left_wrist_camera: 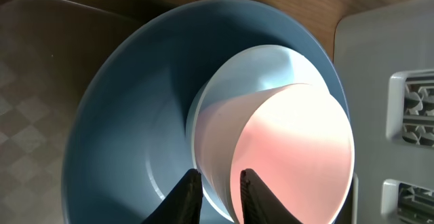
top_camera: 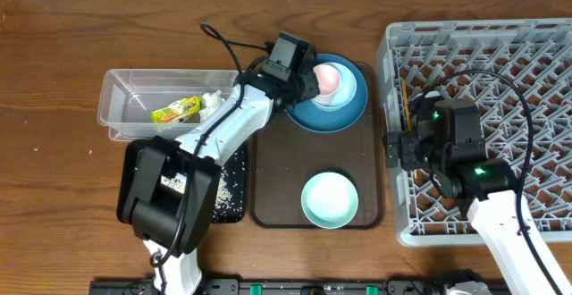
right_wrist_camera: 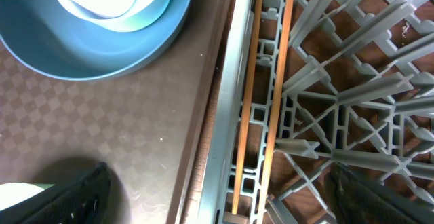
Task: Sort waste into correct bins and load items into the dishwasher rack
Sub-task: 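Grasp the pink cup rim with the left gripper and lift, then tilt the cup toward the right gripper and grasp it with right gripper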
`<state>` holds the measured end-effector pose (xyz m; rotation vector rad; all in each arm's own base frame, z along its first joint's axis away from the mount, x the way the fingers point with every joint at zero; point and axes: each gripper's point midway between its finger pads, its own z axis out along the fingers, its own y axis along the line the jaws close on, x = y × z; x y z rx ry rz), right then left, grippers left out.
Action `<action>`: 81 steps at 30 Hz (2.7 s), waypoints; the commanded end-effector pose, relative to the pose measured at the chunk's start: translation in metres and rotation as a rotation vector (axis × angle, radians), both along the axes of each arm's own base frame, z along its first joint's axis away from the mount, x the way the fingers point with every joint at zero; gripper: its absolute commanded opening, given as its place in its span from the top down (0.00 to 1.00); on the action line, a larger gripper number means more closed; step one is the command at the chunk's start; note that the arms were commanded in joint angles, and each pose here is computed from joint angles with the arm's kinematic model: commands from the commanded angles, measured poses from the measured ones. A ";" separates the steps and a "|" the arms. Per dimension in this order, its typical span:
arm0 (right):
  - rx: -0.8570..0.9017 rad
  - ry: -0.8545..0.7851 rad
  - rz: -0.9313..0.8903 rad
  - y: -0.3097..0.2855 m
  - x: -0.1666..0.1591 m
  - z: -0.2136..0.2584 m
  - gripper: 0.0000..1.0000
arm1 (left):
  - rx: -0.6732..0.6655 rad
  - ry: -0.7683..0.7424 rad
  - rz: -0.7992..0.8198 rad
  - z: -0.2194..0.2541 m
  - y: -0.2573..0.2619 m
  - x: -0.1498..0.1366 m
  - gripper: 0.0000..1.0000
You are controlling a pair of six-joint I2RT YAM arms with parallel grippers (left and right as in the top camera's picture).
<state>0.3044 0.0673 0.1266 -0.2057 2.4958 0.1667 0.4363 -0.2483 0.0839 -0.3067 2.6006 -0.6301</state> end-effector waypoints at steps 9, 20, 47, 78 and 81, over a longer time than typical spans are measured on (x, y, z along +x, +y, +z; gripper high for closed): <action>-0.009 -0.019 0.009 0.001 0.004 0.006 0.01 | 0.023 0.016 0.002 -0.006 0.001 -0.003 0.81; -0.009 -0.019 0.009 0.001 0.003 0.006 0.01 | 0.026 0.019 0.001 -0.007 0.001 -0.004 0.90; 0.106 -0.036 0.095 0.023 -0.004 0.020 0.01 | -0.520 0.037 -0.329 0.159 -0.004 -0.073 0.94; 0.536 -0.566 0.770 0.108 -0.110 0.197 0.17 | -0.957 0.195 -0.912 0.236 -0.046 -0.191 0.94; 0.546 -0.547 0.776 0.111 -0.102 0.193 0.43 | -0.957 0.195 -0.912 0.236 -0.046 -0.191 0.94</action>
